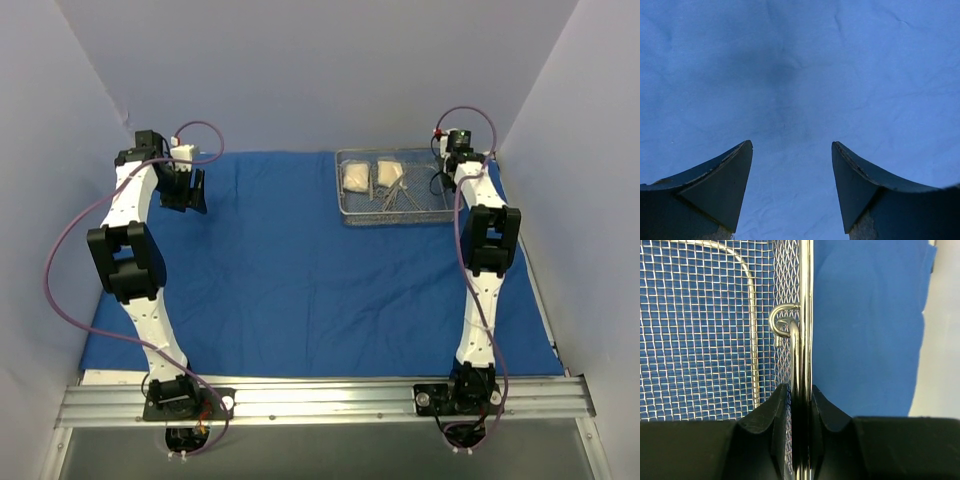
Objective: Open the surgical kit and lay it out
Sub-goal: Move the container from the surgical kit.
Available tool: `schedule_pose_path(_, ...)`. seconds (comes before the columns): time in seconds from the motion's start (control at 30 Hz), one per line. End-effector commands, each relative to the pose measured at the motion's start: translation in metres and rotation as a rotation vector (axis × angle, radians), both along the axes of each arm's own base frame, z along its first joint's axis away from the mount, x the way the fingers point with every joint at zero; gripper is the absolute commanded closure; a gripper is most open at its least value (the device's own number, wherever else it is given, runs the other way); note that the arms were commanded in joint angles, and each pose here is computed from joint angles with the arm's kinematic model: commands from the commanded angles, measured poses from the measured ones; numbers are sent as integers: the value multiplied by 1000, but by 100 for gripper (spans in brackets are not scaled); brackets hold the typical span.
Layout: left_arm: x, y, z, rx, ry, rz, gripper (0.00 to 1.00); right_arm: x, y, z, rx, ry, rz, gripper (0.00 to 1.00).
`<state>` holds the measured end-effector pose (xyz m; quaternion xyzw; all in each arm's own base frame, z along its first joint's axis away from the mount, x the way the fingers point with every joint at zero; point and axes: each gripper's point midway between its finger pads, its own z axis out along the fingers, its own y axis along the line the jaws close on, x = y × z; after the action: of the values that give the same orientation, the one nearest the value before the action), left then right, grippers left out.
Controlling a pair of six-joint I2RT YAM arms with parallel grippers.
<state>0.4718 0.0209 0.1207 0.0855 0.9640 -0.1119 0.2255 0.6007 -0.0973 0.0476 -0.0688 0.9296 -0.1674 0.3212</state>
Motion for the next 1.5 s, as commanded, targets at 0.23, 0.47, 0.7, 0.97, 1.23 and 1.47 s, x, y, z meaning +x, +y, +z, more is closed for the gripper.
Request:
schedule_pose_path(0.23,10,1,5,25,-25,-7,27,-8,-110,40,-331,0,-139,100)
schedule_pose_path(0.47,11,1,2,26,-17,-9,27,-11,-117,41,-296,-19,-152,92)
schedule_pose_path(0.7,9,-2,5,31,-25,-20,27,-4,-113,73,-343,-113,-251,41)
schedule_pose_path(0.97,2,-8,22,15,-62,-35,27,-10,-59,125,-309,-303,-360,25)
schedule_pose_path(1.23,-28,-19,69,10,-144,-66,26,-29,26,135,-76,-341,-300,28)
schedule_pose_path(1.47,-80,-34,114,37,-265,-112,26,-67,89,131,195,-370,-343,44)
